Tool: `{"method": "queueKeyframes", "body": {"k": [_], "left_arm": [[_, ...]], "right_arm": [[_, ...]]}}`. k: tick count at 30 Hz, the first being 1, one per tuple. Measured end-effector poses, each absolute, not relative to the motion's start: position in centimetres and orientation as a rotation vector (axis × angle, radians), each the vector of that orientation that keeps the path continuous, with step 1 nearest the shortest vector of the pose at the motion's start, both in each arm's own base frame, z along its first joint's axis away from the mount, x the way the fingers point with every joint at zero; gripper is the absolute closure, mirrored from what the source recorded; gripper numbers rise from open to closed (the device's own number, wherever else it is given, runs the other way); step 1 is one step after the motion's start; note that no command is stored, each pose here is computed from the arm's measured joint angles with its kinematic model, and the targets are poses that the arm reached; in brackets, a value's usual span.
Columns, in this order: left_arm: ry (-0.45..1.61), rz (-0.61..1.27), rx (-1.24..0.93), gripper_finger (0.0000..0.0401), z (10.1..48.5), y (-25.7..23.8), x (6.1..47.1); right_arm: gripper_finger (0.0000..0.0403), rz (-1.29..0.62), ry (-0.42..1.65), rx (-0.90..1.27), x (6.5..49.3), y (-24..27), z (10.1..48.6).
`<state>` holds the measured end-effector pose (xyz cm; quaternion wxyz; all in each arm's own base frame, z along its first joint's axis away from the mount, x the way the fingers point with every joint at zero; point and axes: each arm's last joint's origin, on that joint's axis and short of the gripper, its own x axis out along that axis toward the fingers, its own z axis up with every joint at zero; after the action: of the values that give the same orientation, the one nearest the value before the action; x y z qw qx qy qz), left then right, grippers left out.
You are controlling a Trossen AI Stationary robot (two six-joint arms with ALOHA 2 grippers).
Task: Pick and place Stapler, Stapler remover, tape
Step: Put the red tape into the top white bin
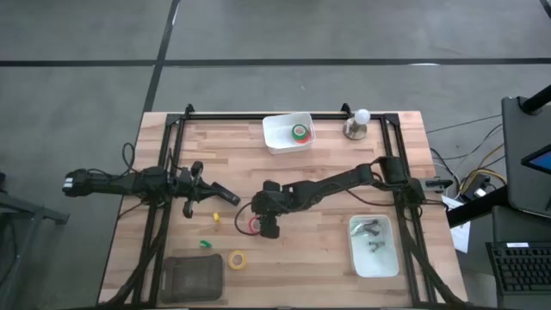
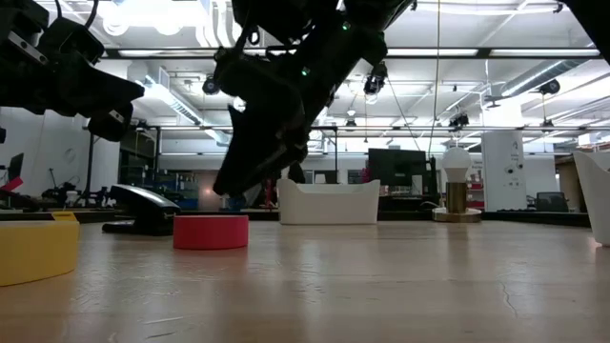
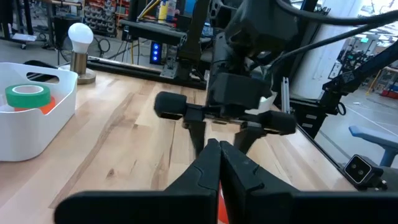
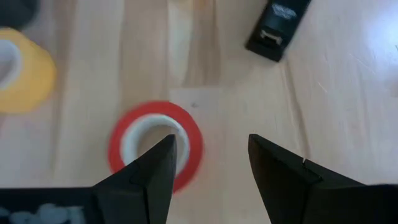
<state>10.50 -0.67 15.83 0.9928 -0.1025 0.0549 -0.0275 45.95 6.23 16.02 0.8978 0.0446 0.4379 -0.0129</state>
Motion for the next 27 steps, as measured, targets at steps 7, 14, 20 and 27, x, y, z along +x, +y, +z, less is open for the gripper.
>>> {"method": "queueKeyframes", "body": {"k": [7,14,20,27], "left_arm": [[0.11,-0.055,-0.206,0.0394,15.8,-0.7,10.5],[0.11,-0.055,-0.205,0.0394,15.8,-0.7,10.5],[0.11,-0.056,-0.205,0.0394,15.8,-0.7,10.5],[0.11,-0.055,-0.205,0.0394,15.8,-0.7,10.5]], "right_arm": [[0.0207,-0.036,0.901,0.115,45.7,6.8,15.5],[0.0209,-0.051,0.888,0.132,45.6,6.8,15.2],[0.021,-0.055,0.885,0.144,45.4,6.8,14.8],[0.0219,-0.069,0.876,0.183,45.2,6.8,14.1]]}}
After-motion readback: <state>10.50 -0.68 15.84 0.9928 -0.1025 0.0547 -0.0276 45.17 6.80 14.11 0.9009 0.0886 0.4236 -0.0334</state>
